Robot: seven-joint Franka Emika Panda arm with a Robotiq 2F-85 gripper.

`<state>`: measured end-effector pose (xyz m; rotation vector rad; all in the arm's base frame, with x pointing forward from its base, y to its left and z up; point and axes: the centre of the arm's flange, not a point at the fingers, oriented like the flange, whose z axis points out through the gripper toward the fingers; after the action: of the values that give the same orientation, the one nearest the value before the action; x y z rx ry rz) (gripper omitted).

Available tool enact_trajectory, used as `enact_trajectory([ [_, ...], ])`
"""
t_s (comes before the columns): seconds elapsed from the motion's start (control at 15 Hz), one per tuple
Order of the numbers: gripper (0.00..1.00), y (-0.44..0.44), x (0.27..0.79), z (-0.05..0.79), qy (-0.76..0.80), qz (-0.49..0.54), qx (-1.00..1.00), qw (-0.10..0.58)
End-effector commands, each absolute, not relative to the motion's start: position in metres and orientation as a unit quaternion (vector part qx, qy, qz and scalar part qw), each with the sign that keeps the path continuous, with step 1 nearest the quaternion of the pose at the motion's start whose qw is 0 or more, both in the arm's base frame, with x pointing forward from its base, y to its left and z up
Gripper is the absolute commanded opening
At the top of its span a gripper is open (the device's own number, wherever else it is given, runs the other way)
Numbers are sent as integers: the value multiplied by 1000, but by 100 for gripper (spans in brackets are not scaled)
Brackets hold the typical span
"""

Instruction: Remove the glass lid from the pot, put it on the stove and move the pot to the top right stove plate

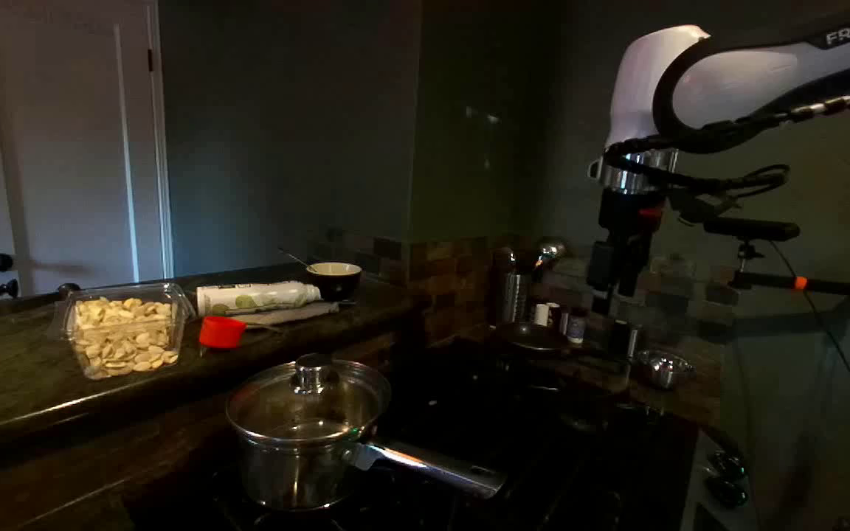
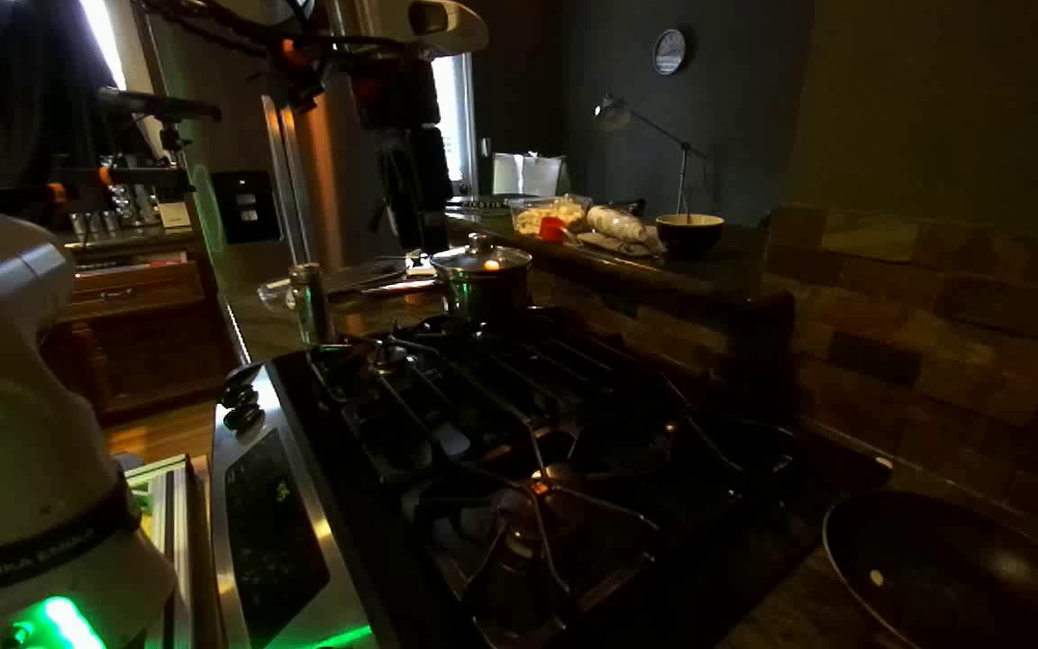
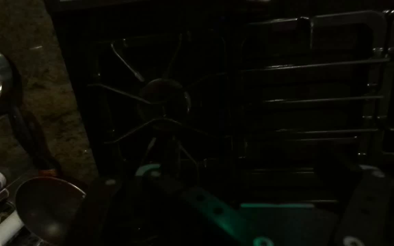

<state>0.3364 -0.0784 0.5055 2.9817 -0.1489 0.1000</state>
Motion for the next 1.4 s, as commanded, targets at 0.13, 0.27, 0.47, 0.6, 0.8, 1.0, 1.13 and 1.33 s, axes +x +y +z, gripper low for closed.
enact_trajectory([
  [0.13, 100, -78, 336, 505, -50, 33, 995, 77],
  [0.27, 100, -78, 336, 505, -50, 33, 995, 77],
  [0.47, 100, -69, 350, 508, -47, 43, 995, 76],
  [0.6, 100, -47, 376, 512, -43, 48, 994, 85],
  [0.8, 100, -9, 416, 521, -9, 53, 994, 94],
  [1.0, 100, 33, 465, 521, 32, 40, 993, 102],
  [1.13, 100, 50, 485, 522, 84, 11, 992, 93],
  [1.33, 100, 51, 468, 510, 73, 31, 992, 97],
])
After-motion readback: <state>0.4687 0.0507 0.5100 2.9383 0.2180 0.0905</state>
